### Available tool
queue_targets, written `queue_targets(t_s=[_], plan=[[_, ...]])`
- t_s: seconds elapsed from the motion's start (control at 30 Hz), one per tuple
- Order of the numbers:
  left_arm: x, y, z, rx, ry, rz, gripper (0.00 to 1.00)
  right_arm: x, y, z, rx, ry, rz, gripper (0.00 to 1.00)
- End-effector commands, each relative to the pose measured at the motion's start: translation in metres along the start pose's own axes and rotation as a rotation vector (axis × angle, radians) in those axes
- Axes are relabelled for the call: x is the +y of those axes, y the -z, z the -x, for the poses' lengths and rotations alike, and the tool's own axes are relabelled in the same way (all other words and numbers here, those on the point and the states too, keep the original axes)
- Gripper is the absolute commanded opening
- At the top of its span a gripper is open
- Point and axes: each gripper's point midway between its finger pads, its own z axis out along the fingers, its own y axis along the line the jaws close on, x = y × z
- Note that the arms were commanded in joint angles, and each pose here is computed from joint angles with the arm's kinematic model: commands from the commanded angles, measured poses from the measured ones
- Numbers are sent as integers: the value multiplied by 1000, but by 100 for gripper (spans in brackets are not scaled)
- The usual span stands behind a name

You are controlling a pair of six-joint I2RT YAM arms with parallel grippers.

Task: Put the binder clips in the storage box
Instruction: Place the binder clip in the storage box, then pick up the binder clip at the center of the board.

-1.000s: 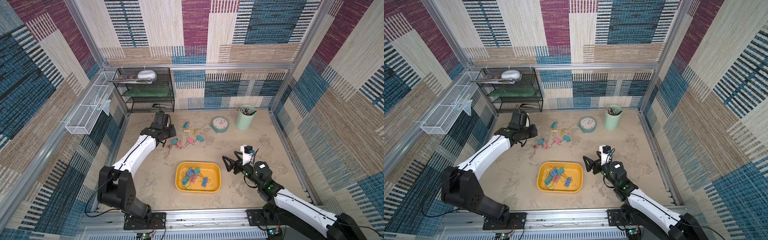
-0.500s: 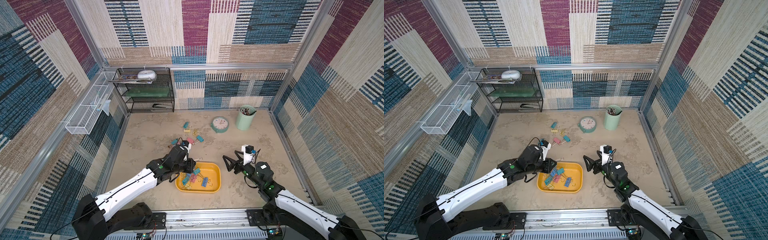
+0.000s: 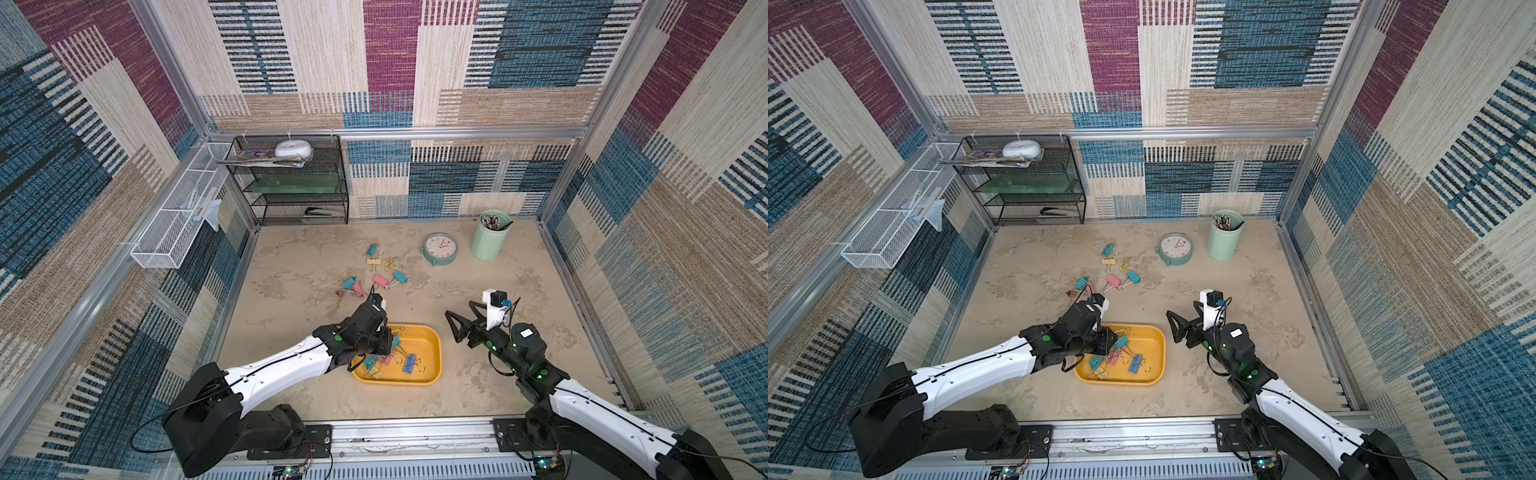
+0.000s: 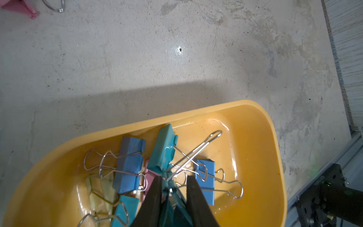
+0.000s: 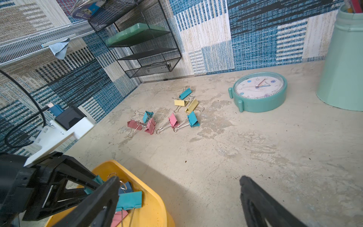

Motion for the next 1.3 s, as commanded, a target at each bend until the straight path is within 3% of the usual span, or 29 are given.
queue_targets(t_s=[0.0, 0.2, 0.37, 0.57, 0.8, 0.93, 1.27], plan=[[2, -7, 4, -20, -8, 14, 18, 1, 0, 8, -33, 2, -1, 98], [19, -11, -10, -9, 16, 64, 24, 2, -1, 8, -29, -1, 5, 98], [21, -5, -8, -26, 9, 68, 42, 3, -1, 8, -28, -4, 12, 98], [13, 18, 26, -118, -32, 90, 49, 2, -1, 7, -27, -3, 7, 98], [8, 42, 105, -237, -64, 123, 49, 3, -1, 8, -26, 2, 13, 99], [9, 23, 152, -251, -64, 135, 49, 3, -2, 7, -22, 1, 13, 98], [37, -77, 228, -120, -297, 506, 48, 2, -1, 8, -26, 6, 6, 98]])
